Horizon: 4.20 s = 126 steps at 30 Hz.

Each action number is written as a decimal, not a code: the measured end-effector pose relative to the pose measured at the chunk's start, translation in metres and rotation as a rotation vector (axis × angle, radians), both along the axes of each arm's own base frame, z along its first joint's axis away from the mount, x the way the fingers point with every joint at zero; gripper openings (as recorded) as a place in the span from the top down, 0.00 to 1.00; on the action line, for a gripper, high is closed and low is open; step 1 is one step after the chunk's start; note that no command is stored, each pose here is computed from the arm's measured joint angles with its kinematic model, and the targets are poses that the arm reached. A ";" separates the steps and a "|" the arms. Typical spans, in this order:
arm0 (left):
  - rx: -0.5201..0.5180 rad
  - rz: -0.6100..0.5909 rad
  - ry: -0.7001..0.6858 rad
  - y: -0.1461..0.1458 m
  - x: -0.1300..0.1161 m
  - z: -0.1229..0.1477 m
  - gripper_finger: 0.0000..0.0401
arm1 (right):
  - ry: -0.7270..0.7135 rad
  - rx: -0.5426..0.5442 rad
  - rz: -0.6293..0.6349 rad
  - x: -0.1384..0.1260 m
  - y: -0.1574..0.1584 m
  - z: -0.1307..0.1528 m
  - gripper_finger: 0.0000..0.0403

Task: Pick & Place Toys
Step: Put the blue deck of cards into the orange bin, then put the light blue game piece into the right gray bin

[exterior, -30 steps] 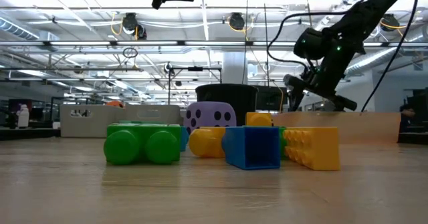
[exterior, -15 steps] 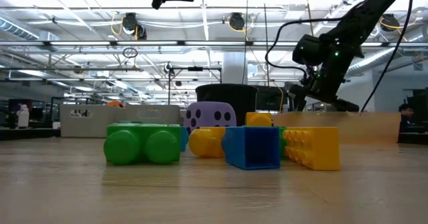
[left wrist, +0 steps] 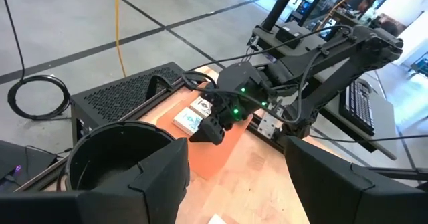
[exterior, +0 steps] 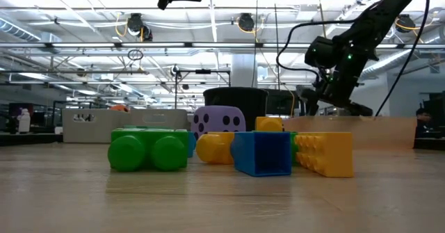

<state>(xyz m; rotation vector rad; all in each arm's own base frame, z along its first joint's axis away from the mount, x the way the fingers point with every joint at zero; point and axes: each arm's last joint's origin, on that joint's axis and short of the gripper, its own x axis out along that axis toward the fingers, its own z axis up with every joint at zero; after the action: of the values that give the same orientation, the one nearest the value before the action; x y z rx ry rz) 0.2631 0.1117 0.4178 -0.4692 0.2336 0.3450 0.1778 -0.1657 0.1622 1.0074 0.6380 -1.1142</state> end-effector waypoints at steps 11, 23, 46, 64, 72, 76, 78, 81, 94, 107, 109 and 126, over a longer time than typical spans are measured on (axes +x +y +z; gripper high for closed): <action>0.013 -0.050 0.001 -0.001 0.000 0.000 0.36 | -0.101 -0.169 0.069 0.004 0.006 0.047 0.14; 0.064 -0.362 0.084 -0.040 0.007 -0.007 0.36 | -0.182 -0.370 0.368 0.049 0.078 0.096 0.14; -0.117 -0.230 0.410 -0.130 0.019 -0.121 0.36 | -0.029 -0.510 0.939 0.061 0.174 0.105 0.14; -0.422 0.087 0.479 -0.183 0.059 -0.195 0.36 | -0.101 -0.338 1.062 0.034 0.239 0.047 0.14; -0.300 -0.086 0.514 -0.174 0.069 -0.188 0.36 | -0.109 -0.350 1.101 0.033 0.244 0.047 0.14; -0.111 -0.188 0.593 -0.167 0.068 -0.186 0.36 | -0.107 -0.360 1.089 0.033 0.244 0.047 0.14; 0.010 -0.257 0.623 -0.163 0.068 -0.187 0.36 | -0.107 -0.360 1.074 0.033 0.244 0.047 0.14; 0.143 -0.330 0.649 -0.154 0.069 -0.187 0.36 | -0.114 -0.350 1.059 0.033 0.244 0.047 0.14; 0.072 -0.458 0.709 -0.101 0.086 -0.218 0.36 | -0.114 -0.326 1.005 0.034 0.238 0.047 0.14; 0.108 -0.550 0.778 -0.101 0.097 -0.252 0.36 | -0.104 -0.317 0.954 0.037 0.229 0.046 0.14; 0.127 -0.541 0.794 -0.102 0.098 -0.257 0.36 | -0.104 -0.317 0.954 0.037 0.229 0.046 0.14; 0.170 -0.489 0.835 -0.100 0.103 -0.273 0.36 | -0.112 -0.300 0.936 0.037 0.229 0.046 0.14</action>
<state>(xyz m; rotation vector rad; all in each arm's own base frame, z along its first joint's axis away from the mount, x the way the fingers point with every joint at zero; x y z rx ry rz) 0.3664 0.0113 0.1452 -0.0645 1.1007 0.0590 0.2144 0.0631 0.2082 0.4046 0.7110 -0.3034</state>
